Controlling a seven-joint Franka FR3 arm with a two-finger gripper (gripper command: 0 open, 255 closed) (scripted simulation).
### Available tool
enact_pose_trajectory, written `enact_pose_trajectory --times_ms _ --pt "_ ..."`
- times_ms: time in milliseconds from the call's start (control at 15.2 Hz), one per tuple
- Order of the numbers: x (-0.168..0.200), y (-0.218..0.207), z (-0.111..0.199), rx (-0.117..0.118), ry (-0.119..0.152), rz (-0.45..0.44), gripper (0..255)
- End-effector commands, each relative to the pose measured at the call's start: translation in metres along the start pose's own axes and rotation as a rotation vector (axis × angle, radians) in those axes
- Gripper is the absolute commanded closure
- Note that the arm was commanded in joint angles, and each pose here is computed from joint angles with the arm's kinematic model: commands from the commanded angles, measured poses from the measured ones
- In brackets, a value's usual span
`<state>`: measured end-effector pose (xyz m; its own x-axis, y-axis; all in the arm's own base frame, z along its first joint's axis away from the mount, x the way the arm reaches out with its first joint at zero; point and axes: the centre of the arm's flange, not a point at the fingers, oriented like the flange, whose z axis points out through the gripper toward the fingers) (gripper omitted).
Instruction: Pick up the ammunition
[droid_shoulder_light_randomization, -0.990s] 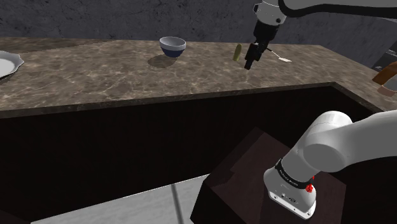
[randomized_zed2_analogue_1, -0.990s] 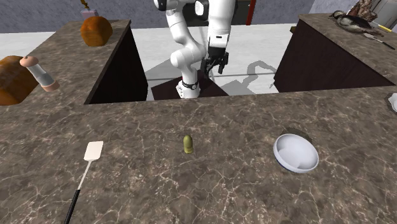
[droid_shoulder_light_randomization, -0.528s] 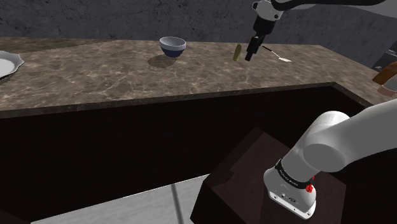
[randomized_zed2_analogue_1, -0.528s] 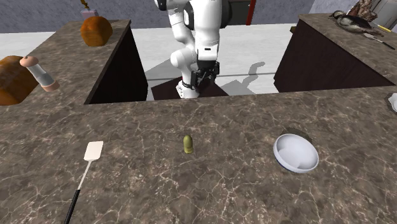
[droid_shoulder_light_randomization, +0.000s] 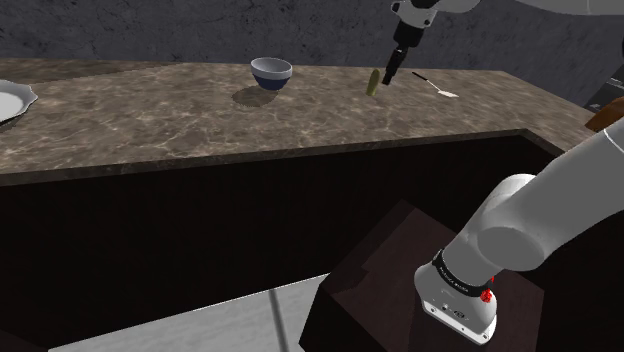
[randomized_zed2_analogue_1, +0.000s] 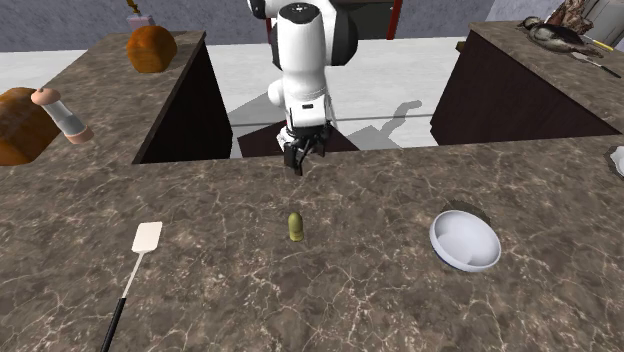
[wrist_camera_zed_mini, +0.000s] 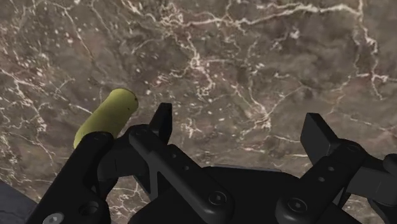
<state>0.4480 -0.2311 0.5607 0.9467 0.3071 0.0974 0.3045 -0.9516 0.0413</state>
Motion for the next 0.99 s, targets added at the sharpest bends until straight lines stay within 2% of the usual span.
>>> enact_pose_trajectory --times_ms 0,594,924 --pt "0.009 0.028 0.004 0.008 0.010 -0.031 0" --pt "0.056 0.139 0.025 0.053 0.051 -0.150 0" --pt "0.055 0.140 0.046 0.053 0.052 -0.152 0"
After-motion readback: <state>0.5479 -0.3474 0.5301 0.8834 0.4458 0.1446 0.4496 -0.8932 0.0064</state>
